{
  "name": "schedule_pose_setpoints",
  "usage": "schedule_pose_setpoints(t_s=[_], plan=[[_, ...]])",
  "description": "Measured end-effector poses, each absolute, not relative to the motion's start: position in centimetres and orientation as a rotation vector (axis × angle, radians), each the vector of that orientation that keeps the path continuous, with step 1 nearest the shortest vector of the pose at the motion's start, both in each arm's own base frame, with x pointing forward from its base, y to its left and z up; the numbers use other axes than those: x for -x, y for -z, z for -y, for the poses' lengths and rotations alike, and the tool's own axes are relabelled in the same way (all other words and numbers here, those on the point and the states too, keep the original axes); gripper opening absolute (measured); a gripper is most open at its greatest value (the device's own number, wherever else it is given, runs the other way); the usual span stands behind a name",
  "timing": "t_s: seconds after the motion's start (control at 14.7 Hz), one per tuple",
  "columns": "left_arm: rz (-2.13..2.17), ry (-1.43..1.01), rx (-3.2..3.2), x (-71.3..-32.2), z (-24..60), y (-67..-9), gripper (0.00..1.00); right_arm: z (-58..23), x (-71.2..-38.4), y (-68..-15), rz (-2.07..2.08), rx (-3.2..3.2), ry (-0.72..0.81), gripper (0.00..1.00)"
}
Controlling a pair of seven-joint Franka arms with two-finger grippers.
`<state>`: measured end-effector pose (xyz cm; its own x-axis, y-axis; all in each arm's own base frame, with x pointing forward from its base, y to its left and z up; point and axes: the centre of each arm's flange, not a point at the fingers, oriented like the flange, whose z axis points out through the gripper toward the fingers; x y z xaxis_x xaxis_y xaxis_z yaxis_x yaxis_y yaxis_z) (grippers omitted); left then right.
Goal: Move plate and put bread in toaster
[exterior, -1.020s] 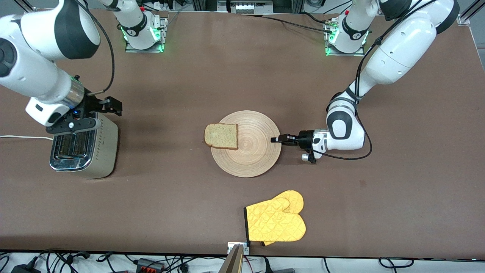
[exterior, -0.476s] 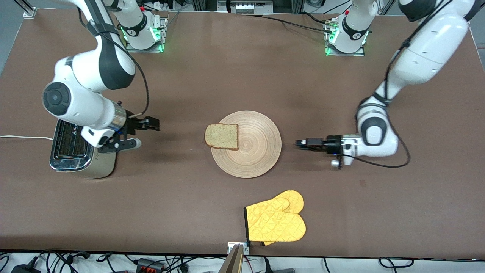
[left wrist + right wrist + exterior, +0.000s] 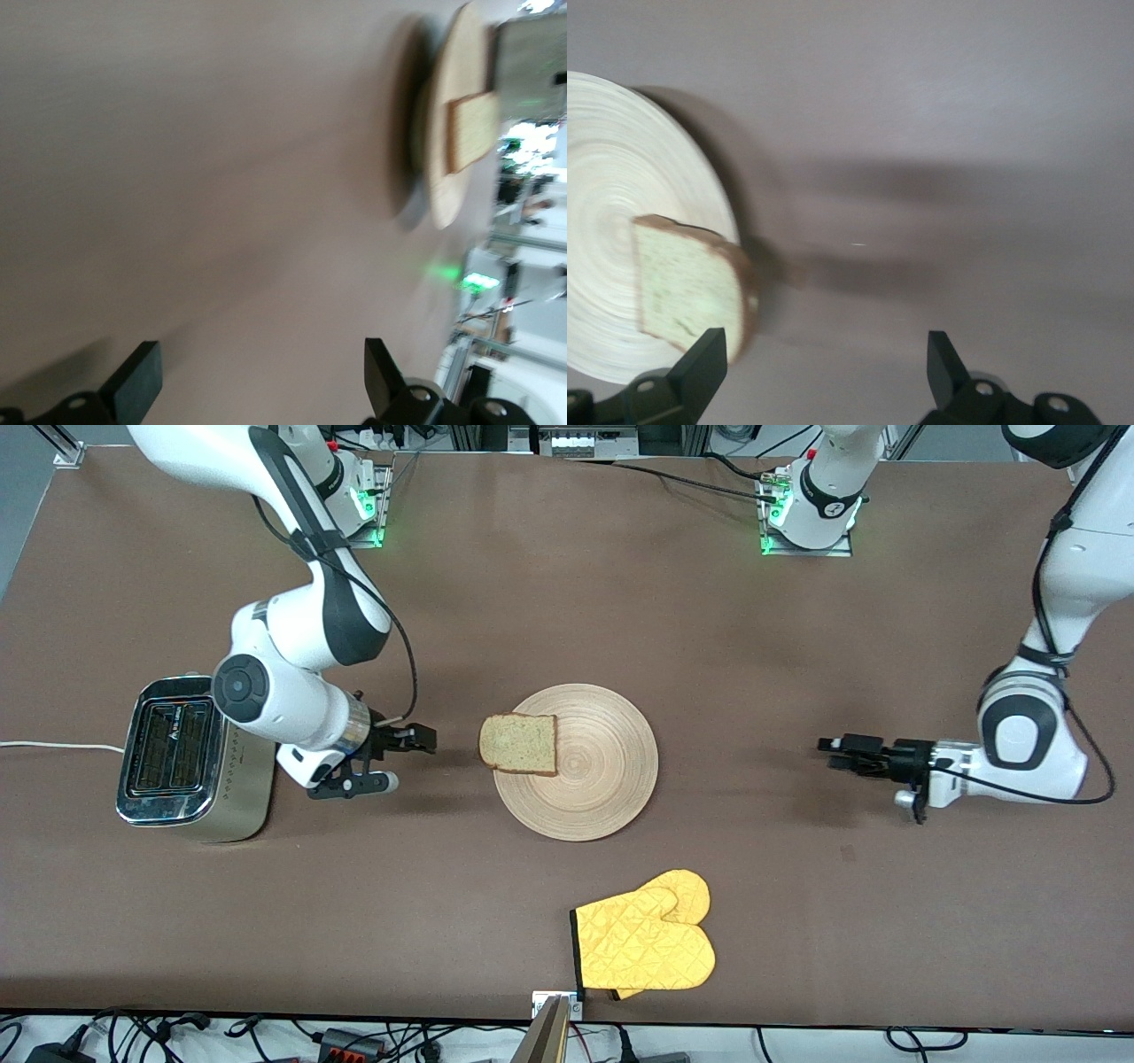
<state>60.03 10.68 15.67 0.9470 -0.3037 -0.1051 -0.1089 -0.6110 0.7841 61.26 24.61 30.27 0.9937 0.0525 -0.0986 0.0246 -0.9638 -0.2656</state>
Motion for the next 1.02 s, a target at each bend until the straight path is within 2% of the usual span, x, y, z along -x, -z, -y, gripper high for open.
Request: schedule_pose_setpoints(t_s=[0.27,0.48,0.82,1.02], plan=[[0.43,0.446,-2.485,-62.1,-16.2,-20.5,1.0,-28.1,-60.6,-25.3,-0.003,2.818,-0.151,1.0],[0.465,0.547,-2.638,-63.6,-17.4,-23.9,1.0,-29.0,-60.2,-23.2,-0.007,2.821,-0.171,1.0],[0.392,0.738,-2.906,-66.7,-8.7,-28.8,1.0,-30.5,-59.6,-22.4,-0.103,2.756,-0.223,1.0],[0.42,0.799,-3.061,-66.9,-1.7,-32.4,1.0,-30.9,-59.3,-21.4,-0.142,2.736,-0.253,0.98]])
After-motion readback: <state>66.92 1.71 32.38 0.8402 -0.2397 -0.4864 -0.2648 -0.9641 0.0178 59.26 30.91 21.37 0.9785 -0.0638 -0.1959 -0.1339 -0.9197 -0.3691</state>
